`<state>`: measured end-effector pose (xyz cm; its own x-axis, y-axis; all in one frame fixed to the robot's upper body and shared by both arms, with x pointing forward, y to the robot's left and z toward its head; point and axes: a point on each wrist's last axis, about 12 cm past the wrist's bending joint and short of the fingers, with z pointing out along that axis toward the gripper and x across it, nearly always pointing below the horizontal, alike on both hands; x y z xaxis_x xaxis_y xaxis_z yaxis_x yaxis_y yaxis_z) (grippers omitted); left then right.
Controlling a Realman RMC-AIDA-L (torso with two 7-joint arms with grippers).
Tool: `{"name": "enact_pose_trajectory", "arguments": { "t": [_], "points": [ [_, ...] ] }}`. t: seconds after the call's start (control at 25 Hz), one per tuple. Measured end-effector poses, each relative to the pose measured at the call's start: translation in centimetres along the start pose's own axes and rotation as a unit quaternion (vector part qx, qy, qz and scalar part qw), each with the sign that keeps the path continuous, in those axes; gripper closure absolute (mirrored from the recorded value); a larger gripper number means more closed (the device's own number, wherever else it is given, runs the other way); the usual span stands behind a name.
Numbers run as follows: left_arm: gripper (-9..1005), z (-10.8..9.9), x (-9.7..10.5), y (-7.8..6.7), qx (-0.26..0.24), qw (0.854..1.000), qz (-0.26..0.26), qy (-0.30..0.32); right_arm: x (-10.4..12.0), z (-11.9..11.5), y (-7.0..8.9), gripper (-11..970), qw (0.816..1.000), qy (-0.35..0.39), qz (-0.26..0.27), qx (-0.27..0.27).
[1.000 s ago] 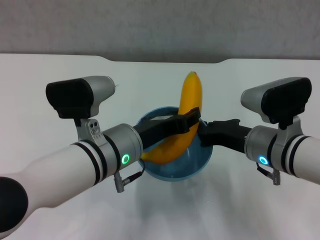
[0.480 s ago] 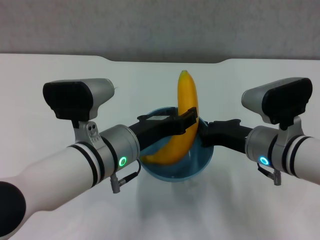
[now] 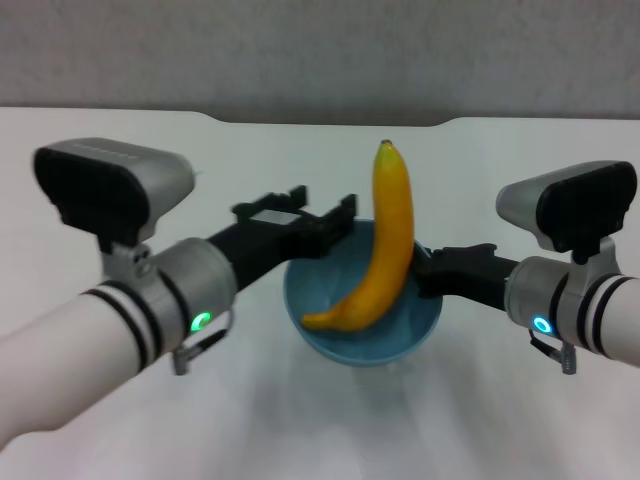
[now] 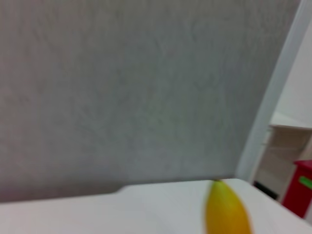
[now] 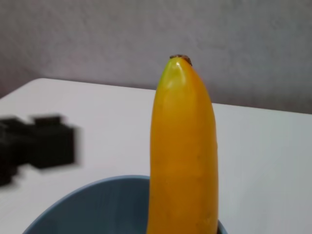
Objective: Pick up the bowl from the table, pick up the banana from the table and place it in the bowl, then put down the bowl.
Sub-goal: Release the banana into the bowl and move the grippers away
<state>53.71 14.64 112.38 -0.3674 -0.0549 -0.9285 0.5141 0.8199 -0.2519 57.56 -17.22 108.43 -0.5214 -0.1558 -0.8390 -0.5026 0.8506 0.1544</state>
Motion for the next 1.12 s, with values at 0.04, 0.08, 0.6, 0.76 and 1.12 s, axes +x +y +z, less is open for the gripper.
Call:
{"name": "enact_pose_trajectory", "arguments": {
  "t": [0.04,0.08,0.6,0.76,1.12],
  "points": [
    [355,-0.3,0.0,0.5,-0.009,1.0,0.019,-0.002,0.0,0.0,-0.2,898,1.0,0.002,0.001,0.002],
    [351,-0.7,0.1,1.0,-0.021,0.999,0.042,-0.005,0.0,0.1,-0.5,898,1.0,0.006,0.002,0.004],
    [353,-4.4,4.0,5.7,-0.236,0.936,0.262,-0.013,-0.9,3.3,-3.0,897,0.998,0.032,-0.008,0.048],
    [352,-4.9,4.7,5.9,-0.271,0.926,0.261,-0.021,-0.5,3.6,-3.4,896,0.998,0.027,0.013,0.061],
    [351,-5.2,5.3,6.5,-0.282,0.936,0.21,-0.026,0.3,3.6,-1.5,895,0.999,0.004,0.015,0.048]
  ]
}}
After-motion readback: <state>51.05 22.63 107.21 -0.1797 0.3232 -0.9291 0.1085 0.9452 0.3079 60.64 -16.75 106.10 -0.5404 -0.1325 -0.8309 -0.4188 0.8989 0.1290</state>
